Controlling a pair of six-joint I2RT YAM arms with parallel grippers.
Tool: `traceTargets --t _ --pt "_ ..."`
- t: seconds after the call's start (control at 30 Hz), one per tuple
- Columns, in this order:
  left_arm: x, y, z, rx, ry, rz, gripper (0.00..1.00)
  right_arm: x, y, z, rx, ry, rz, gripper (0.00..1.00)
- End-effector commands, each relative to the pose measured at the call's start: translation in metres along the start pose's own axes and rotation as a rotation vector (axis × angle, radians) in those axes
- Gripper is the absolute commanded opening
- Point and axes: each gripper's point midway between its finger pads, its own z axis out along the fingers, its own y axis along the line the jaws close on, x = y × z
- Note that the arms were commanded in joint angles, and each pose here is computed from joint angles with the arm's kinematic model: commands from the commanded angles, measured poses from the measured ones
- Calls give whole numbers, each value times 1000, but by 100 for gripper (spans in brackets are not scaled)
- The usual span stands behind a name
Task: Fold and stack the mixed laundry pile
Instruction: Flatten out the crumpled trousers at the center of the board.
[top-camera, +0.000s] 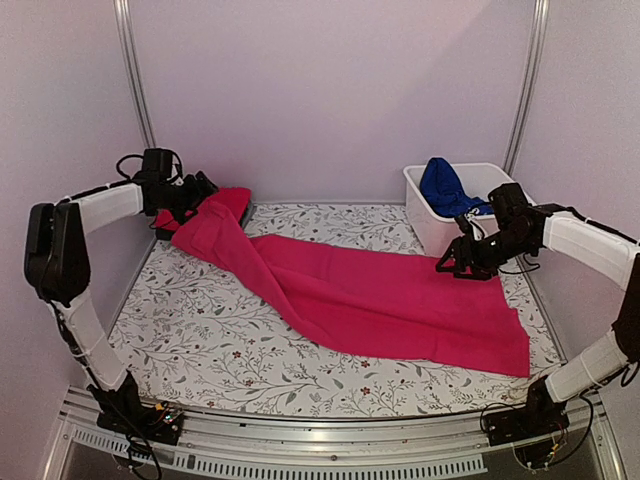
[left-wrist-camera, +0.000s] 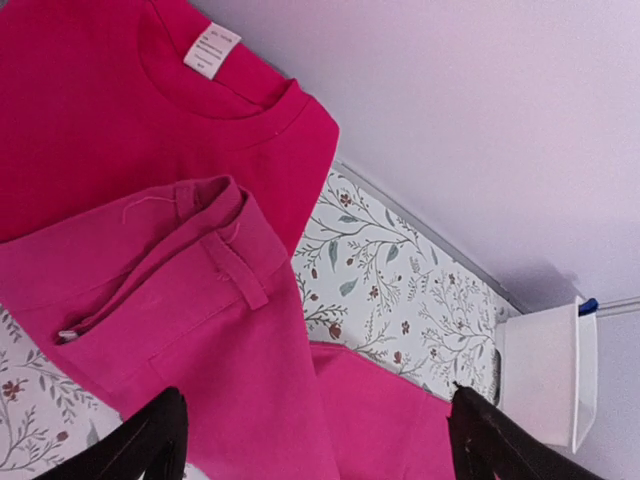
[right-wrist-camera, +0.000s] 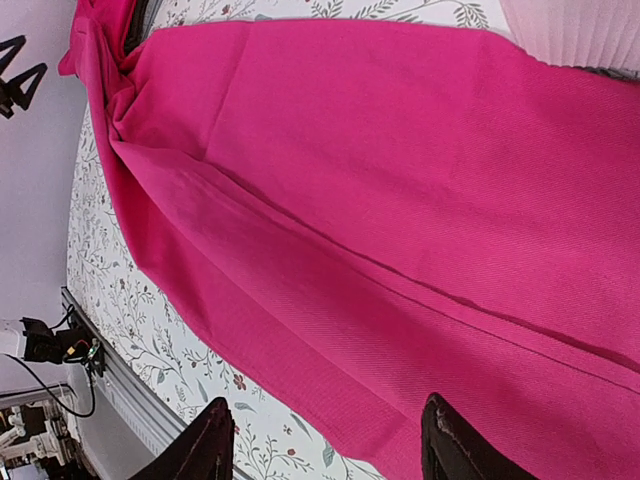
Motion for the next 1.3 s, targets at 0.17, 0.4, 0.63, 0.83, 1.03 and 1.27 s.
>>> traceTargets --t 0.17,0.4,0.63,0.83,1.03,1.27 --pt "12 77 -22 28 -17 -2 84 -3 4 15 -28 29 -35 63" --pt "12 94 13 62 14 -7 79 7 -4 18 0 60 -20 63" --pt "14 111 45 40 56 -6 79 17 -7 14 14 59 1 64" --pt "16 119 61 29 77 -14 80 20 -8 10 28 54 13 65" --pt "21 137 56 -53 66 -45 92 21 -10 9 36 51 23 65" --pt "36 142 65 -41 124 -72 72 19 -9 9 34 48 21 65"
